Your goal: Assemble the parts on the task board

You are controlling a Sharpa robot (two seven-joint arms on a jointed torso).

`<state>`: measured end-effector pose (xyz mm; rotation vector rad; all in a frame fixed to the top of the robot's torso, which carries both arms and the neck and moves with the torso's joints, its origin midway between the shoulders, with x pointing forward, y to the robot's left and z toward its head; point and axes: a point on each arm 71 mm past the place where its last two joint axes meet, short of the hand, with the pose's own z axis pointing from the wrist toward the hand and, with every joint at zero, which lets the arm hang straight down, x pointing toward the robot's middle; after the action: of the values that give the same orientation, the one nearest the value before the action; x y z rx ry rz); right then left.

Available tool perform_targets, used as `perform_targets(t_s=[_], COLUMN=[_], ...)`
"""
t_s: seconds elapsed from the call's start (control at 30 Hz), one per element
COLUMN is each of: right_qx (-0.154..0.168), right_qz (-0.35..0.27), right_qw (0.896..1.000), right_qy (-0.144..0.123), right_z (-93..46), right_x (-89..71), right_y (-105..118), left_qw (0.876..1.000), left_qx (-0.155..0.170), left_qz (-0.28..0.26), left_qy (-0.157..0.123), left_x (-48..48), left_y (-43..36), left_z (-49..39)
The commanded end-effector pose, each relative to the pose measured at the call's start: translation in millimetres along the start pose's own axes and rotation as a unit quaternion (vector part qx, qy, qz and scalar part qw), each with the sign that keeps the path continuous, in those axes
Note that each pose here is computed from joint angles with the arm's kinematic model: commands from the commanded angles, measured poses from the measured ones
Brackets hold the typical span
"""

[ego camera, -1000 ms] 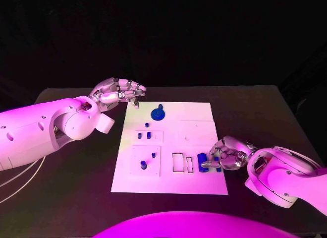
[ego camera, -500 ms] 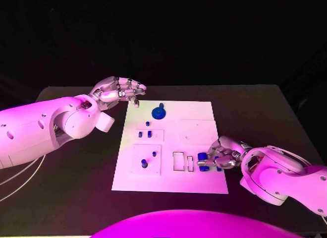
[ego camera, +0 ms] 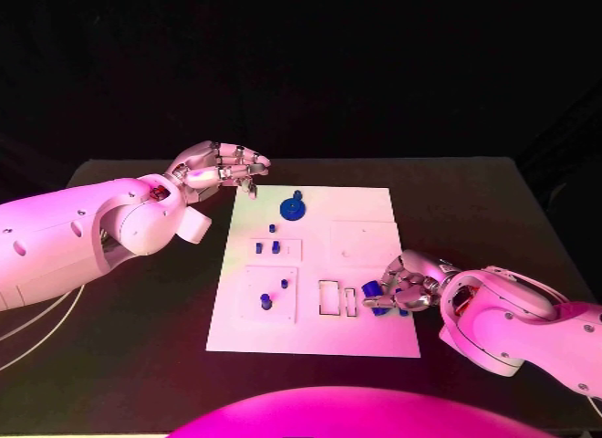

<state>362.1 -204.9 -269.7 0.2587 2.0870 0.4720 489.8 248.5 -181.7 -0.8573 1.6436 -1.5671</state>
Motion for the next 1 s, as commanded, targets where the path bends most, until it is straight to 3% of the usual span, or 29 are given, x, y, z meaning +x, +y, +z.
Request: perform_targets(t_s=[0.03, 0.43, 0.67, 0.87, 1.0], right_qx=[0.031, 0.022, -0.014, -0.036, -0.047], right_qz=[-0.018, 0.062, 0.094, 0.105, 0.104], right_qw=[0.999, 0.998, 0.995, 0.994, 0.993], right_qy=[0.037, 0.007, -0.001, 0.002, 0.018], right_z=[-0.2, -4.3, -6.8, -8.4, -7.2], right_x=[13.0, 7.3, -3.6, -10.2, -8.4], right_y=[-9, -3, 12, 25, 36], left_qw=[1.000, 1.000, 1.000, 1.000, 1.000], left_qx=[0.005, 0.004, 0.004, 0.003, 0.003], left_qz=[-0.007, -0.007, -0.007, -0.007, -0.008], left_qy=[0.010, 0.009, 0.011, 0.012, 0.013], left_x=[2.8, 2.5, 2.5, 2.9, 3.5], left_y=[-1.2, -1.1, -0.8, -0.6, -0.6], left_z=[0.6, 0.5, 0.8, 1.1, 1.5])
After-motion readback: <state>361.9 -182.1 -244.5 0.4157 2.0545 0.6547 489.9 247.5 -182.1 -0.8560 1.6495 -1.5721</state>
